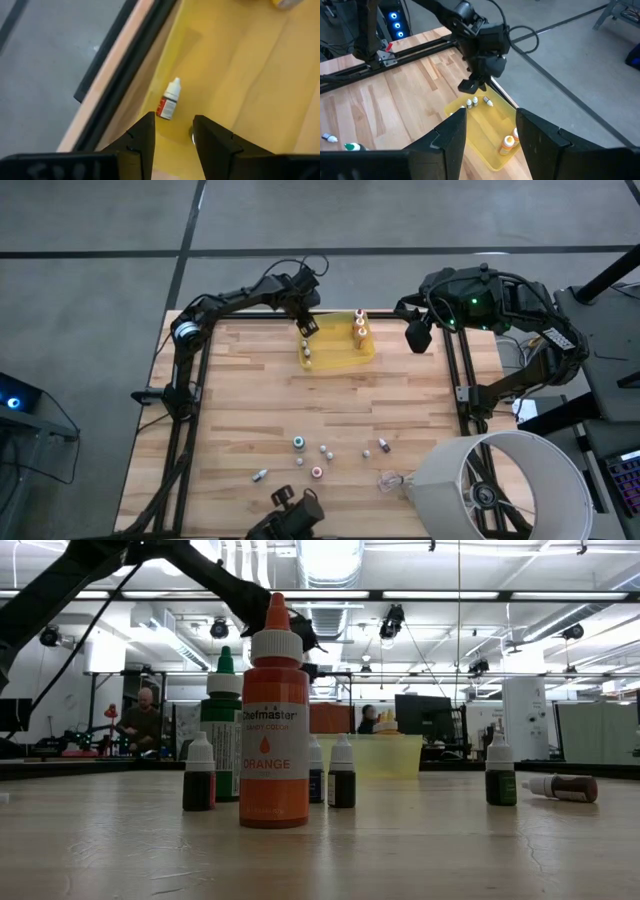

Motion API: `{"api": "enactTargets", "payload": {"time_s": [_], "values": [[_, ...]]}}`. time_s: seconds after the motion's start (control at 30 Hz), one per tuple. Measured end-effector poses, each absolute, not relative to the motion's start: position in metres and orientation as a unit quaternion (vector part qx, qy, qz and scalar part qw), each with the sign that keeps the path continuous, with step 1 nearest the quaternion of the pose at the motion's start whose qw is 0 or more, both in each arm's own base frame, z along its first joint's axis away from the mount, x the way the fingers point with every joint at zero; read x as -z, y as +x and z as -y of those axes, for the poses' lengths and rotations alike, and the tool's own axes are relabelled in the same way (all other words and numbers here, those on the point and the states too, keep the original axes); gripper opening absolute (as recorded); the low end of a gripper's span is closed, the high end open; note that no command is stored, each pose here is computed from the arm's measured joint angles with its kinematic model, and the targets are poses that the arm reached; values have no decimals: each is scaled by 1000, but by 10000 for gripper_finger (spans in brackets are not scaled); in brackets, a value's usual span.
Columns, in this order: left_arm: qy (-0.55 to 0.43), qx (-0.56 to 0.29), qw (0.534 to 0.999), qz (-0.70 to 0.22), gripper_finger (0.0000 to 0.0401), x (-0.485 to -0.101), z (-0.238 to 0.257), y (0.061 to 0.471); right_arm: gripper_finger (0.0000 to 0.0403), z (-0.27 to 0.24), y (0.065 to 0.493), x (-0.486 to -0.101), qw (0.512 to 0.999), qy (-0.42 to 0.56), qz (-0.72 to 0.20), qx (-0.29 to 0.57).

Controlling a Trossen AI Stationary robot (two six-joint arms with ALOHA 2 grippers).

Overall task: Pick & Place food coloring
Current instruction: Put the large green food coloring bottle into the yellow bin

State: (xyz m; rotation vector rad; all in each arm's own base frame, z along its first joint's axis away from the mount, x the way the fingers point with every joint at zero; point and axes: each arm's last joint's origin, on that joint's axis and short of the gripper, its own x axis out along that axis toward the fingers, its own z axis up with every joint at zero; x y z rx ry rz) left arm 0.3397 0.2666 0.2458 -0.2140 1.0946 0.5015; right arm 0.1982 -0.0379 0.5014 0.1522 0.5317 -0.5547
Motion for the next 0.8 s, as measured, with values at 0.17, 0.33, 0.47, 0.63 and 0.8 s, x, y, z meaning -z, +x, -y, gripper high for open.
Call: {"api": "enactTargets", "payload": {"time_s": [0.17, 0.33, 0.47, 0.63, 0.8], "values": [[-101, -231, 820, -514, 100, -267, -265, 341, 164, 38, 198, -501, 924, 72, -259, 270], [-103, -224, 815, -524, 58, -284, -260, 340, 164, 38, 198, -501, 924, 71, -260, 270], [-112, -212, 813, -531, 12, -292, -253, 340, 164, 38, 198, -501, 924, 71, -260, 270], [-125, -184, 825, -520, 1, -310, -231, 338, 164, 38, 198, -501, 923, 70, -265, 270], [-117, -165, 844, -497, 0, -340, -198, 336, 164, 38, 196, -497, 918, 68, -283, 270]]}}
